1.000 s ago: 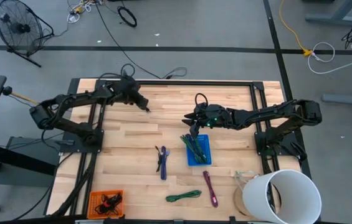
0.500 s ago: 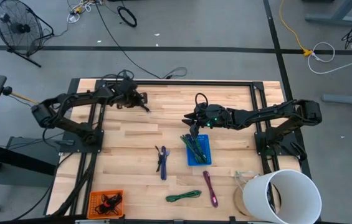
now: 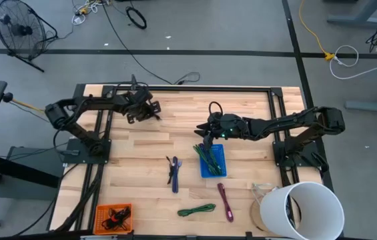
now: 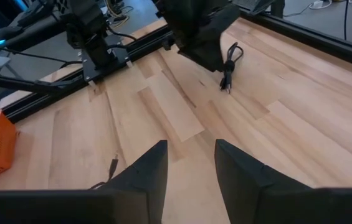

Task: Pick & Place USB Port
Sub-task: Put the black charger cable into the orange bin

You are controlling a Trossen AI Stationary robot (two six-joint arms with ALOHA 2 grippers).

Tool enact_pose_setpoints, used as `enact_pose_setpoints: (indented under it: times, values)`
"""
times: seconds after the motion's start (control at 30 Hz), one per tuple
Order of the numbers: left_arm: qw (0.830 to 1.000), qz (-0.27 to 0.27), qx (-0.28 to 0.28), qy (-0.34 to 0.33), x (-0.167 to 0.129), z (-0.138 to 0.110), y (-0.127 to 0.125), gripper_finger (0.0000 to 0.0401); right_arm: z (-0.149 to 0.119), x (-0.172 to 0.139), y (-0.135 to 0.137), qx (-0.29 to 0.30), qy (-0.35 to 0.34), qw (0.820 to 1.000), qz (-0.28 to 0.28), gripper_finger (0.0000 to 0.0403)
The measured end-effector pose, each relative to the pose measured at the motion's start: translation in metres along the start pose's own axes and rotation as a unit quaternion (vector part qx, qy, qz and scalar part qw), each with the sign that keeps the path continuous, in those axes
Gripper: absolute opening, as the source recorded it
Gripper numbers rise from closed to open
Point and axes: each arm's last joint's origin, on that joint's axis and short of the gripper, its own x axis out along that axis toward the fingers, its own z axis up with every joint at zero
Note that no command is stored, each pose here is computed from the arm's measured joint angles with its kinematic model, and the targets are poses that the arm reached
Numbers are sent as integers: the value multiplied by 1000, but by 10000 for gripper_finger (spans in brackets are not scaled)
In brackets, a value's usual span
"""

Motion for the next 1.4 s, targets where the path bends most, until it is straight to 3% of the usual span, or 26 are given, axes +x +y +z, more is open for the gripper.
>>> enact_pose_setpoints:
  times: [0.1,0.6,0.87,1.03,1.23,1.4]
  values:
    - [1000,-5,-27,-3,4,1,-1,119,0,0,0,0,0,1000,1,132]
    - [997,-5,-53,-51,4,8,-2,119,0,0,0,0,0,1000,0,132]
    - [993,15,-107,-48,19,7,1,119,0,0,0,0,-1,1000,0,132]
    - [998,22,-53,-31,27,9,4,108,0,0,0,0,0,1000,0,132]
    - [1000,-5,10,24,24,17,9,26,0,0,0,0,0,1000,1,132]
    - [999,-10,34,31,24,17,9,27,0,0,0,0,0,1000,1,132]
